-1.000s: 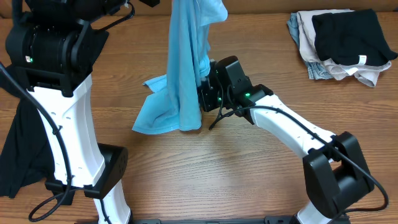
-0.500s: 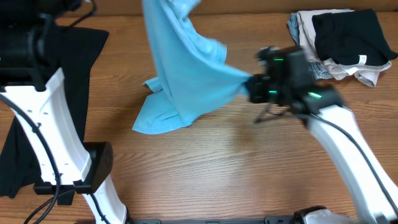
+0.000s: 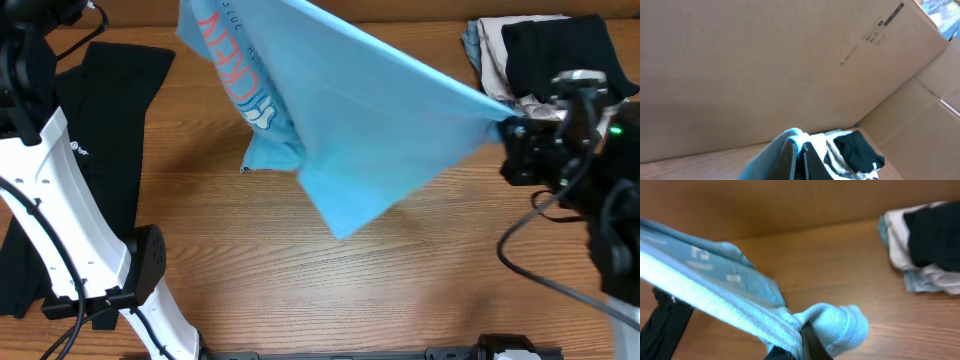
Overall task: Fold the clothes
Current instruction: 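Stretch the T-shirt between both grippers and swing it rightward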
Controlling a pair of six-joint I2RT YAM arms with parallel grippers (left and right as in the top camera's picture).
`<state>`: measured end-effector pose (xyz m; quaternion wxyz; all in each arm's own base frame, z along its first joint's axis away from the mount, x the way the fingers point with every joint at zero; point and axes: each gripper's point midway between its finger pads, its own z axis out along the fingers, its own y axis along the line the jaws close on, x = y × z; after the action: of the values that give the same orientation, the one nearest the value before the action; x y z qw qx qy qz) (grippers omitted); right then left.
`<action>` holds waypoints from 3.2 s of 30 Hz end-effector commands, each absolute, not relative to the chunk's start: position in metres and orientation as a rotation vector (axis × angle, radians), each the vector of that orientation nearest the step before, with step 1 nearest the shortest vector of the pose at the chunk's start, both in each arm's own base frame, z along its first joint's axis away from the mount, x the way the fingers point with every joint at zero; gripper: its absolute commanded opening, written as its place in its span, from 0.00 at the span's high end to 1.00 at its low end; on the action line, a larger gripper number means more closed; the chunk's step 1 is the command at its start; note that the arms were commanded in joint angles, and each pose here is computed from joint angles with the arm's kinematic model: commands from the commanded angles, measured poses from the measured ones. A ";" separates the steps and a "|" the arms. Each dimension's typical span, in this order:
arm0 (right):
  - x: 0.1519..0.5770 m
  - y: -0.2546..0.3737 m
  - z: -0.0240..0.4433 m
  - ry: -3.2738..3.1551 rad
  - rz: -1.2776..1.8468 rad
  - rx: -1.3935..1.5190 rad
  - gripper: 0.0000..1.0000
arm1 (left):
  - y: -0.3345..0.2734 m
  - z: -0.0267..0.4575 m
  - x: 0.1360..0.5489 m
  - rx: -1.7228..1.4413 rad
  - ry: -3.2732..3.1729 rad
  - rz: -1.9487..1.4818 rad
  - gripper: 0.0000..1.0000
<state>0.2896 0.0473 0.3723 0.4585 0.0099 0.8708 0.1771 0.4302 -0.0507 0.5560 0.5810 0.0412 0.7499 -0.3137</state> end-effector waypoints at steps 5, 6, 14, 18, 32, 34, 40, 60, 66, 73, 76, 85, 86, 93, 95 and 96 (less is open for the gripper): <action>0.248 0.024 0.463 1.958 0.247 0.022 0.96 | -0.024 0.611 0.352 0.083 1.617 -0.404 0.96; 0.243 0.021 0.470 1.945 0.230 0.031 0.96 | -0.016 0.613 0.341 0.048 1.613 -0.348 0.96; 0.201 0.014 0.519 1.832 0.166 0.039 0.96 | 0.032 0.638 0.229 -0.189 1.514 0.017 0.96; 0.189 0.015 0.531 1.800 0.159 0.029 0.96 | 0.046 0.649 0.181 -0.278 1.438 0.112 0.96; 0.296 0.010 0.463 2.097 0.127 -0.027 0.96 | 0.074 0.563 0.320 -0.305 1.801 0.185 0.96; 0.325 0.009 0.444 2.156 0.124 -0.040 0.96 | 0.079 0.545 0.352 -0.308 1.853 0.187 0.96; 0.425 0.004 0.401 2.190 0.105 -0.069 0.96 | 0.088 0.505 0.450 -0.289 1.890 0.159 0.96; 0.491 -0.027 0.412 2.063 0.020 -0.041 0.96 | 0.079 0.490 0.480 -0.227 1.905 0.110 0.96; 0.513 -0.029 0.295 2.392 0.067 -0.020 0.96 | 0.081 0.391 0.496 -0.271 2.217 0.096 0.96; 0.501 -0.030 0.262 2.515 0.170 -0.002 0.96 | 0.071 0.314 0.492 -0.294 2.484 0.017 0.96; 0.488 -0.036 0.277 2.502 0.219 0.020 0.96 | 0.068 0.320 0.484 -0.291 2.484 0.001 0.96; 0.416 -0.070 0.374 2.317 0.214 0.114 0.96 | 0.060 0.425 0.428 -0.254 2.240 0.010 0.96; 0.407 -0.072 0.383 2.298 0.202 0.120 0.96 | 0.059 0.437 0.420 -0.251 2.206 0.015 0.96; 0.329 -0.077 0.451 2.140 0.104 0.178 0.96 | 0.070 0.521 0.339 -0.309 1.961 0.155 0.96; 0.310 -0.073 0.464 2.102 0.083 0.177 0.96 | 0.070 0.538 0.316 -0.319 1.906 0.172 0.96; 0.298 -0.068 0.474 2.072 0.069 0.170 0.96 | 0.070 0.550 0.299 -0.324 1.865 0.181 0.96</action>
<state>0.3191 -0.0326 0.4619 0.4870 0.0129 0.8661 0.1119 0.3375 0.0148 0.5236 0.5477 -0.0445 0.8346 -0.0393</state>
